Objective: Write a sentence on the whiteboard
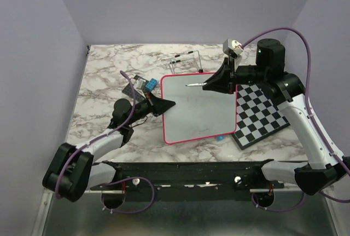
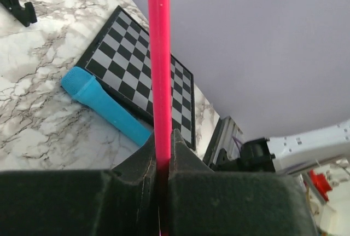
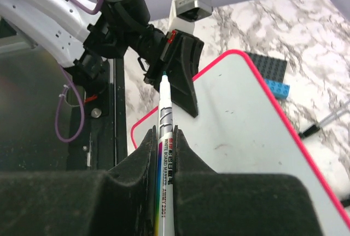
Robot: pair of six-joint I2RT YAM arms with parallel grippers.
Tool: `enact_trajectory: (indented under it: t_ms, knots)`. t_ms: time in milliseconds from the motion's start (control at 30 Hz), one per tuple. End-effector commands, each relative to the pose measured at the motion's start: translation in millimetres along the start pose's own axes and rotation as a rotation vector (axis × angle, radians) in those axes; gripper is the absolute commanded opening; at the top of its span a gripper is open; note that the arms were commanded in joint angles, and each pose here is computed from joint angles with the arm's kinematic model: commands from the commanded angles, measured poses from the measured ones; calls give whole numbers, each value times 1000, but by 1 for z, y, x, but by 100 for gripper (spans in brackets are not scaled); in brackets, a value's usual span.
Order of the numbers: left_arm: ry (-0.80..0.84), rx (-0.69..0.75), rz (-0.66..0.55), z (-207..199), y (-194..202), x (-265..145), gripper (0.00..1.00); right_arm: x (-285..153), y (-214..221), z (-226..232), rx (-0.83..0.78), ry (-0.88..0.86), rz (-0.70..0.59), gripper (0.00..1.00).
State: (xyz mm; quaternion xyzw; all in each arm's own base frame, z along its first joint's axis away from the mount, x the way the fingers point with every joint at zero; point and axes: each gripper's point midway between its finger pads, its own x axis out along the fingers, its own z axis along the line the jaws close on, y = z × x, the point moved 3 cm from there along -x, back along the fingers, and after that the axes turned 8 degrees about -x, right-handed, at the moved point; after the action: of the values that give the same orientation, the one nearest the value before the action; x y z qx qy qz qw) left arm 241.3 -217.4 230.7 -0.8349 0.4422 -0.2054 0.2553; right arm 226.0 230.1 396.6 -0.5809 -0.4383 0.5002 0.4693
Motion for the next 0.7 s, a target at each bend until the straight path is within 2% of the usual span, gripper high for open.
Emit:
enact_trajectory:
  t_ms: [0,167,400,667]
  knots:
    - [141,106,-230,-34,-32,26,0,-23,25,-1,4,93,64,0]
    - [146,88,-278,-26,-26,40,0,-36,60,-6,34,161,120,0]
    - [124,135,-274,-13,-19,52,0,-37,114,-17,95,202,224,1]
    - [152,142,-245,-8,-8,54,0,-23,122,-32,122,113,177,1]
